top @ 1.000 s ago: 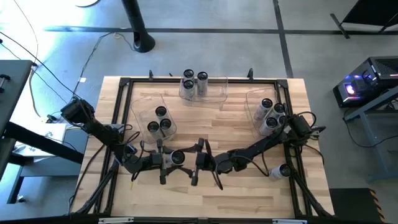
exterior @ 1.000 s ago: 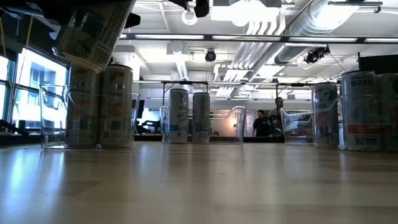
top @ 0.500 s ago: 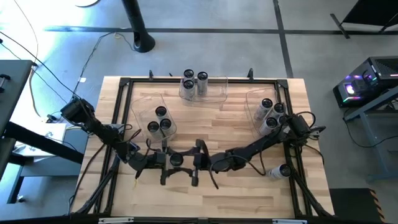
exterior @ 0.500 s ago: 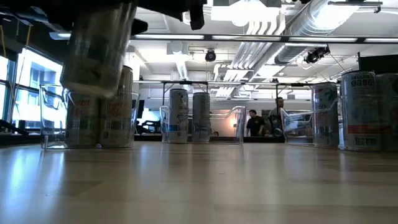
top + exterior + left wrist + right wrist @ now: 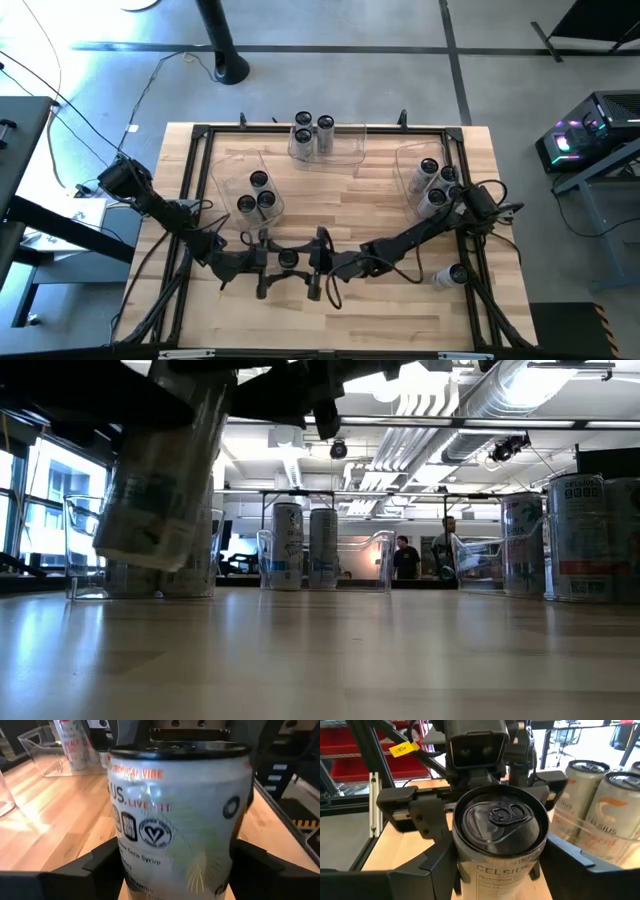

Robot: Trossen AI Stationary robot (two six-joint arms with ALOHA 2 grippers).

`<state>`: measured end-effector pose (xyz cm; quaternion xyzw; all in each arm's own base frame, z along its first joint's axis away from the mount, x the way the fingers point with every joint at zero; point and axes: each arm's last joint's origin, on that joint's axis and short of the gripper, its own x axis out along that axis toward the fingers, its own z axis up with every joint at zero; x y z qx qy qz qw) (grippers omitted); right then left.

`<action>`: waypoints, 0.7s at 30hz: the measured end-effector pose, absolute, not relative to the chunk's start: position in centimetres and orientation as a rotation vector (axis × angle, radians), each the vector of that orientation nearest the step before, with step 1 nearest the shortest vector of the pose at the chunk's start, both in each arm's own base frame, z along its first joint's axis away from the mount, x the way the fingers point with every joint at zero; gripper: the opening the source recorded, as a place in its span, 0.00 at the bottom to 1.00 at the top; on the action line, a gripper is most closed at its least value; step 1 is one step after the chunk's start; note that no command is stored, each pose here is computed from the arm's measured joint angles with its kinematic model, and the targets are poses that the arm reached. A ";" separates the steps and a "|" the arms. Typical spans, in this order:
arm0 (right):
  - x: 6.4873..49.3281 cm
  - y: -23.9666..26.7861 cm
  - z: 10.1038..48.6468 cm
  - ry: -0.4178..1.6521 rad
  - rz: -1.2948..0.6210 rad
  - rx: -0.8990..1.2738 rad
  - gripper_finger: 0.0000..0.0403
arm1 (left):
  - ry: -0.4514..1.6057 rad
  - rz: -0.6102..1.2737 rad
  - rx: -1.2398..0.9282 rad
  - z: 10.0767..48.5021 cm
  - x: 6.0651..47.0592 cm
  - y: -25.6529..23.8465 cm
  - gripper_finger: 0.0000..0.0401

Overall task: Sort soda cans
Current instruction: Put the white/yellow soda can into the left transparent bin

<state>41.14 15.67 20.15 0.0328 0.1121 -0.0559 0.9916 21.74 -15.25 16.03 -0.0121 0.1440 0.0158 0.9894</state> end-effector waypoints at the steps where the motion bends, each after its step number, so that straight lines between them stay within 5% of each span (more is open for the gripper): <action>1: 41.2 15.7 20.0 0.231 -0.110 0.069 0.55 | 0.299 0.029 -0.018 16.0 21.6 -15.3 0.69; 21: 42.2 15.5 17.8 0.199 -0.092 0.117 0.55 | 0.330 0.058 -0.142 15.9 22.2 -14.0 0.70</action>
